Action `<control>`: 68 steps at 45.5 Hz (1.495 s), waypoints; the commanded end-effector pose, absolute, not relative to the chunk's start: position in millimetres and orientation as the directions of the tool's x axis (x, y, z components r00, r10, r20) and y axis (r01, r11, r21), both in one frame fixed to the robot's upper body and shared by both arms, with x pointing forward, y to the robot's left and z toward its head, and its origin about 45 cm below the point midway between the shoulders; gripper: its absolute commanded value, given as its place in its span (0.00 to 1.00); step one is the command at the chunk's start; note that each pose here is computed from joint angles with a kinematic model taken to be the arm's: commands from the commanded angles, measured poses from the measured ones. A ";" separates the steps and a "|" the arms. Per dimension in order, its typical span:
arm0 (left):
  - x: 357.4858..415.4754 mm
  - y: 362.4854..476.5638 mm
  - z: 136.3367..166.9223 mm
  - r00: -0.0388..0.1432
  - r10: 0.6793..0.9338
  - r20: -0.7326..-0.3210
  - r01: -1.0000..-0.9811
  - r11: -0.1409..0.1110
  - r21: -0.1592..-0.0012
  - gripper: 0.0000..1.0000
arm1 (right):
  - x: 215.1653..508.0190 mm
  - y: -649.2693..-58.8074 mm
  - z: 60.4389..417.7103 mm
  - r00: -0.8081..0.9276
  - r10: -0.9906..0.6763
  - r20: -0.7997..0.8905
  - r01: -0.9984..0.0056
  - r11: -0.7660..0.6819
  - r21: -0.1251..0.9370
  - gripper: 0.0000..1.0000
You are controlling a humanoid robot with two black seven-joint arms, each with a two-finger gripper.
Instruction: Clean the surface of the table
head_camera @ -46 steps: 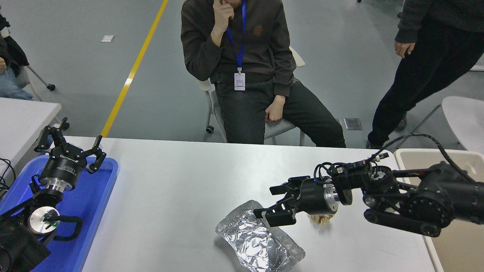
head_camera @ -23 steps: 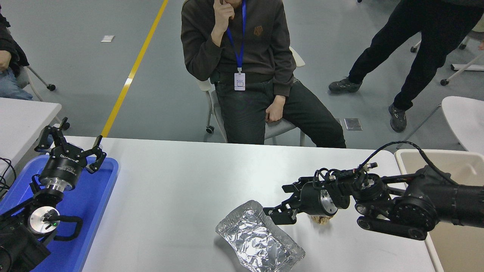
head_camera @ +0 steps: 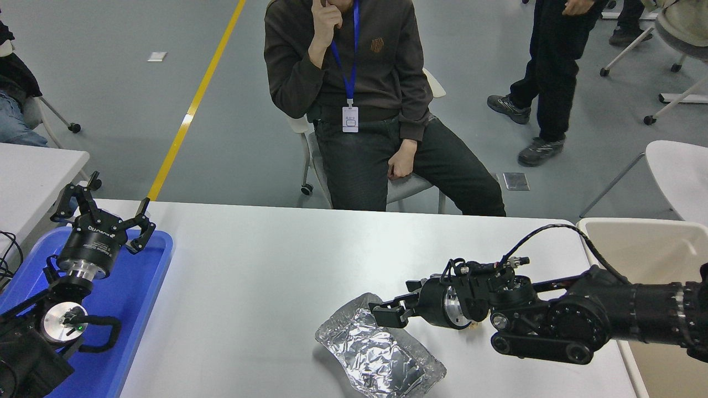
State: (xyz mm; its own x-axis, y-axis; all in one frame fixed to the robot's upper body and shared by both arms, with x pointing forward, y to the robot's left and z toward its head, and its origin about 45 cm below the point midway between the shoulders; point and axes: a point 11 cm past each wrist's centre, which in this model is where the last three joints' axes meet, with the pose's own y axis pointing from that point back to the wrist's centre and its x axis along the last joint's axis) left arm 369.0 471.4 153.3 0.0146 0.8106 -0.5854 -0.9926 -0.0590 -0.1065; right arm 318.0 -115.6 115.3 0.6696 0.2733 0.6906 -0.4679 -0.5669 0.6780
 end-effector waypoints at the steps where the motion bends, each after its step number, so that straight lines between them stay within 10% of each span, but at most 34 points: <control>1: 369.0 471.4 153.3 0.015 0.811 -0.585 -0.993 -0.059 -0.107 1.00 | 308.1 -106.3 104.2 0.669 0.296 0.681 -0.469 -0.543 0.697 0.99; 30: 369.0 471.4 153.3 0.015 0.811 -0.585 -0.993 -0.059 -0.107 1.00 | 295.8 -133.1 66.0 0.585 0.397 0.707 -0.500 -0.510 0.701 0.97; 43: 369.0 471.4 153.3 0.015 0.811 -0.585 -0.993 -0.059 -0.107 1.00 | 290.7 -134.8 63.2 0.528 0.439 0.727 -0.494 -0.538 0.683 0.74; 54: 369.0 471.4 153.3 0.015 0.811 -0.585 -0.993 -0.059 -0.107 1.00 | 289.4 -137.8 62.1 0.522 0.456 0.721 -0.465 -0.557 0.688 0.02; 68: 369.0 471.4 153.3 0.015 0.811 -0.585 -0.993 -0.059 -0.107 1.00 | 292.1 -142.6 62.1 0.526 0.452 0.721 -0.458 -0.564 0.687 0.00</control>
